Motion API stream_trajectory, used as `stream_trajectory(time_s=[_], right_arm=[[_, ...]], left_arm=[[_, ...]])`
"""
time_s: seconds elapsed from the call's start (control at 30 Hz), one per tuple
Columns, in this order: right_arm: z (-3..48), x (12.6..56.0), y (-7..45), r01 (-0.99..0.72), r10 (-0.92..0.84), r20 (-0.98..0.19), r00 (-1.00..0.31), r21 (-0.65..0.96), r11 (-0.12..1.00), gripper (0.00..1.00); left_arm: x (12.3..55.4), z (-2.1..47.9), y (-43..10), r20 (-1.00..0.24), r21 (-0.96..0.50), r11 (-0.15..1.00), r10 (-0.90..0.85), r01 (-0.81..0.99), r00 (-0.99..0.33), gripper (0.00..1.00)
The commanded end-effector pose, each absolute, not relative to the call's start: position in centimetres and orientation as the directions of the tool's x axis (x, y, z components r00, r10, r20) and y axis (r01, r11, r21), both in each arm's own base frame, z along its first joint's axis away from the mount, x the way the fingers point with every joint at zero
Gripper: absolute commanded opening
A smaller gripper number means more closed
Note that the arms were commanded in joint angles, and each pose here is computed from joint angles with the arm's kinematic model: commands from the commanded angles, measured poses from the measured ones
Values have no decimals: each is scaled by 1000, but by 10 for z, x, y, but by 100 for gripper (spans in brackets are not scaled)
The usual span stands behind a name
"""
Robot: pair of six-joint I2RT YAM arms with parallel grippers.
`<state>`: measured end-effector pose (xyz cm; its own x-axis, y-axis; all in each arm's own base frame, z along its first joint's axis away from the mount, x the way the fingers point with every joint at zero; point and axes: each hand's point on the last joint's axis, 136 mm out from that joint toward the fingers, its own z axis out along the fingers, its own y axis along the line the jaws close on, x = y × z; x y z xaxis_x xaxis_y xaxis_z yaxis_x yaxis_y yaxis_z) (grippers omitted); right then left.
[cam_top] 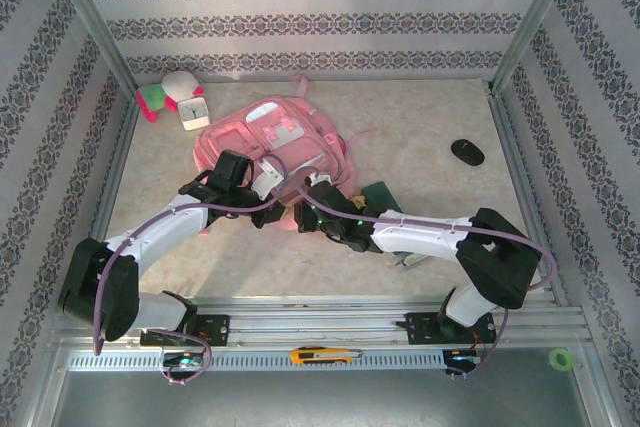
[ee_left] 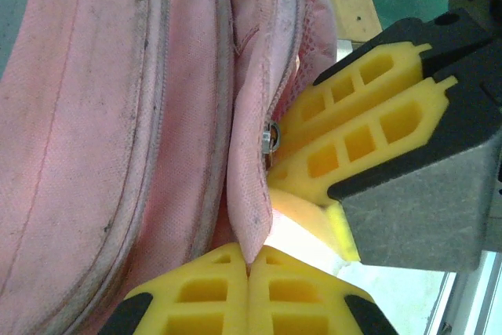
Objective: Pack books, pencil case, and school supplies into a backpack
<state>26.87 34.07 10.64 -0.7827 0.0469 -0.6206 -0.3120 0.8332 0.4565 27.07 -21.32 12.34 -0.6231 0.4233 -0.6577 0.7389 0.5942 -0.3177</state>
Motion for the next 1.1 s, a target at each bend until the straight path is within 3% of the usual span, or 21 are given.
stream_trajectory(time_s=[0.0,0.47,0.63,0.9,1.0,1.07], right_arm=[[89,282,297,-208,52,-621,-782,339,917,6],[85,292,242,-149,60,-572,-818,311,939,2],[95,290,265,-266,-8,-566,-825,374,888,17],[88,298,281,-309,-73,-568,-820,331,892,39],[87,306,279,-313,-87,-587,-805,296,902,41],[85,313,272,-302,-102,-594,-798,246,921,31]], left_arm=[[264,148,-219,-700,-314,547,419,776,-579,0],[260,147,-193,-680,-258,588,453,767,-576,0],[256,154,-200,-709,-278,548,437,789,-554,0],[260,169,-209,-748,-297,520,394,801,-534,0],[259,171,-209,-753,-299,513,391,804,-529,0],[258,173,-209,-756,-292,515,391,806,-525,0]])
